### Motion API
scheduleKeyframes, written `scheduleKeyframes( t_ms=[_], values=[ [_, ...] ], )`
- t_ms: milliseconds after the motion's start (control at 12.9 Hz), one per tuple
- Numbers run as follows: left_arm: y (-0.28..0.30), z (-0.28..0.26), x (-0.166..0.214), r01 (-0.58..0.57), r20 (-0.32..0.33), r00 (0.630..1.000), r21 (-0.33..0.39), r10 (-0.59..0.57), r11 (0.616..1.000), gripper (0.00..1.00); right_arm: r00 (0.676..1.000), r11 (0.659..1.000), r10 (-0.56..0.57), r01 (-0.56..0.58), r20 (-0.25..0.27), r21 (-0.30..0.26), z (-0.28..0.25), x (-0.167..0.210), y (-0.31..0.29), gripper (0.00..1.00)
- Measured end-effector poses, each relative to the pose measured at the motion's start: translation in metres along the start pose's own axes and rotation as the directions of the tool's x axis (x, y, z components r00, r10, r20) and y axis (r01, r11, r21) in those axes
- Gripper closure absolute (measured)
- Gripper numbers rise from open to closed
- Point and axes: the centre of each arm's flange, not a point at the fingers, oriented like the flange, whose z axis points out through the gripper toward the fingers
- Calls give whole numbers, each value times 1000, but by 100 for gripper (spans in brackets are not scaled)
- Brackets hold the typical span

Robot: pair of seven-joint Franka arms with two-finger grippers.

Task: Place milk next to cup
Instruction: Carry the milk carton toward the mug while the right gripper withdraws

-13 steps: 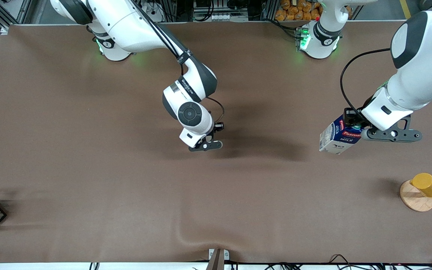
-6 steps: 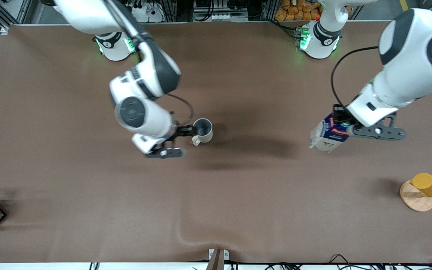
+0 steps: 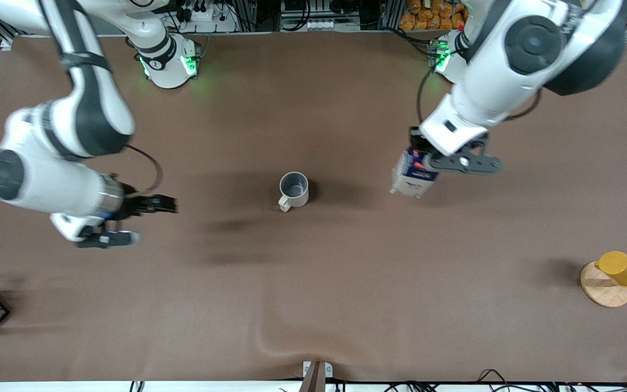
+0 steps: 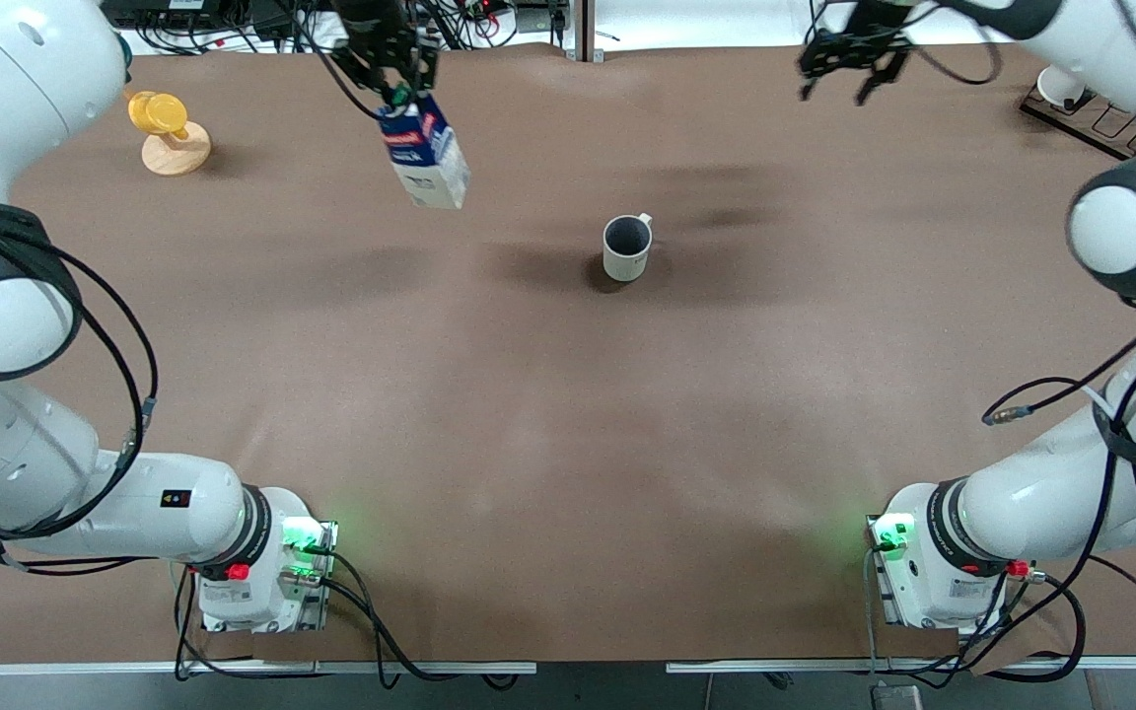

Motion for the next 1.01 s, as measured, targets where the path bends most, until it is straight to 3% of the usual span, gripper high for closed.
scheduleKeyframes(
  t_ms=[309, 696, 1006],
  values=[
    [73, 21, -39, 24, 47, 999, 2, -24, 1000, 61, 999, 997, 1, -4, -43, -82, -57, -33, 47, 0],
    [146, 84, -65, 101, 128, 987, 9, -101, 995, 61, 992, 995, -42, 30, -121, -97, -127, -73, 74, 0],
    [207, 126, -76, 176, 164, 971, -2, -173, 984, 61, 989, 992, -46, 28, -140, -126, -161, -101, 77, 0]
  ],
)
